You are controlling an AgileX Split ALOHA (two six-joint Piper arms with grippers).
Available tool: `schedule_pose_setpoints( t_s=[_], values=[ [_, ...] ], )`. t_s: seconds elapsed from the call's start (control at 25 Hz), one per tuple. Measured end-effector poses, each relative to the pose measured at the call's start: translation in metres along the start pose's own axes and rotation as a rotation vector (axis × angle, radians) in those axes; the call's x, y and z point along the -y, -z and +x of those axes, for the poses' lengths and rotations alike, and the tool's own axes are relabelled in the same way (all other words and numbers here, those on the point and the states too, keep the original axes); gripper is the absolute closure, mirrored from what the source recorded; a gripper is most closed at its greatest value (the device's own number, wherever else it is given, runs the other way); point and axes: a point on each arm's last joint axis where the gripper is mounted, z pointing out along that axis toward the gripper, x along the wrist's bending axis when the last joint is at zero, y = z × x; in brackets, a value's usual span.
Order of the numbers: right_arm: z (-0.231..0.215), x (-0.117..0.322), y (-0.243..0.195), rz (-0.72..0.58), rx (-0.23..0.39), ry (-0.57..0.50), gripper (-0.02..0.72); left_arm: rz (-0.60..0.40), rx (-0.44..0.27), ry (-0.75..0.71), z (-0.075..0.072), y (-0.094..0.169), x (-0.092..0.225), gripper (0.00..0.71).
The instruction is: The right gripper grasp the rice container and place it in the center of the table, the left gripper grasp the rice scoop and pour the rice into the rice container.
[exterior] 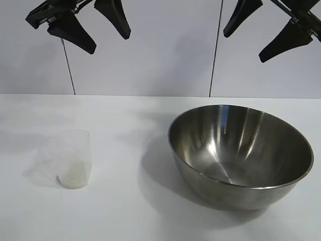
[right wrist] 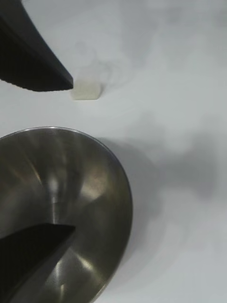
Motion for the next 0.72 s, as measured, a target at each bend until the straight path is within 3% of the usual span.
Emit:
schedule_pose_setpoints(
  t_s=[0.4,0.72],
  values=[
    [-0.035,0.023,-0.021,0.203,0.247,0.035,0.167,-0.061,-0.001,0.0,0.0,0.0,-0.006,0.21],
    [-0.059,0.052,-0.053,0.248,0.292,0.007,0.167,-0.061,0.0,0.001,0.0,0.0,-0.006,0.21]
  ],
)
